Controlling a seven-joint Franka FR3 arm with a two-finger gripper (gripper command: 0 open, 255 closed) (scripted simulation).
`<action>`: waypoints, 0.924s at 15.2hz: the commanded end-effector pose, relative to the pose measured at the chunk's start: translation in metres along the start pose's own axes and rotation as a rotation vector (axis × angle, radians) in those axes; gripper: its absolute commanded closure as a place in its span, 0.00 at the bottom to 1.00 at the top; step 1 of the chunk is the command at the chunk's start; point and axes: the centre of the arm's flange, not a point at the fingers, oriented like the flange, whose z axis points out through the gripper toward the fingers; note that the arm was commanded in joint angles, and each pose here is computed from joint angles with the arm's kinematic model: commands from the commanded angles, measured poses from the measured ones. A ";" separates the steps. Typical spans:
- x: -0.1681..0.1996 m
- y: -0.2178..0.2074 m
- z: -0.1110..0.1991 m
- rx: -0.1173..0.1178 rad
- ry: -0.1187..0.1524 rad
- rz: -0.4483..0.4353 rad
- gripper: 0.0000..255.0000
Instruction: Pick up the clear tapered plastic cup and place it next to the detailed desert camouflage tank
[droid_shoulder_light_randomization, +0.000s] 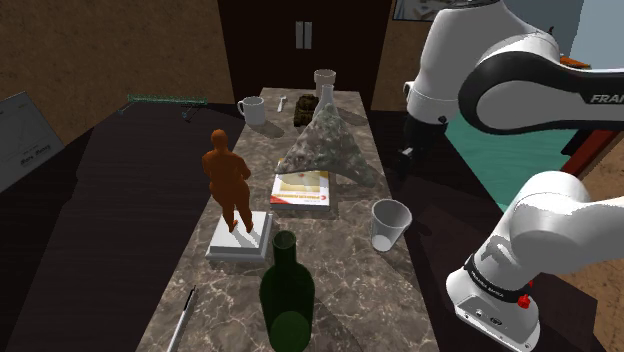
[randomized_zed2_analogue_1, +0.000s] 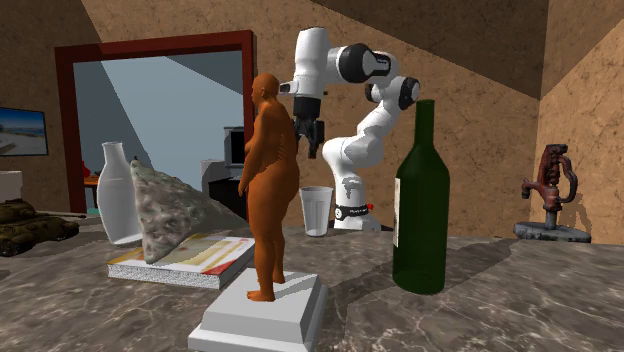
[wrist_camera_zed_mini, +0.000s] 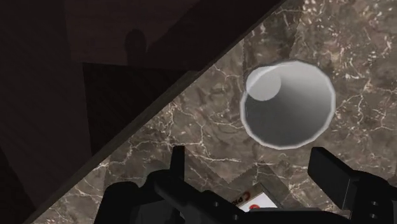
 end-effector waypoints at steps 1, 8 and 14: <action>-0.010 -0.024 0.017 -0.005 0.018 0.016 0.00; -0.032 -0.104 0.067 -0.025 0.075 0.058 0.00; -0.031 -0.111 0.098 -0.027 0.080 0.061 0.00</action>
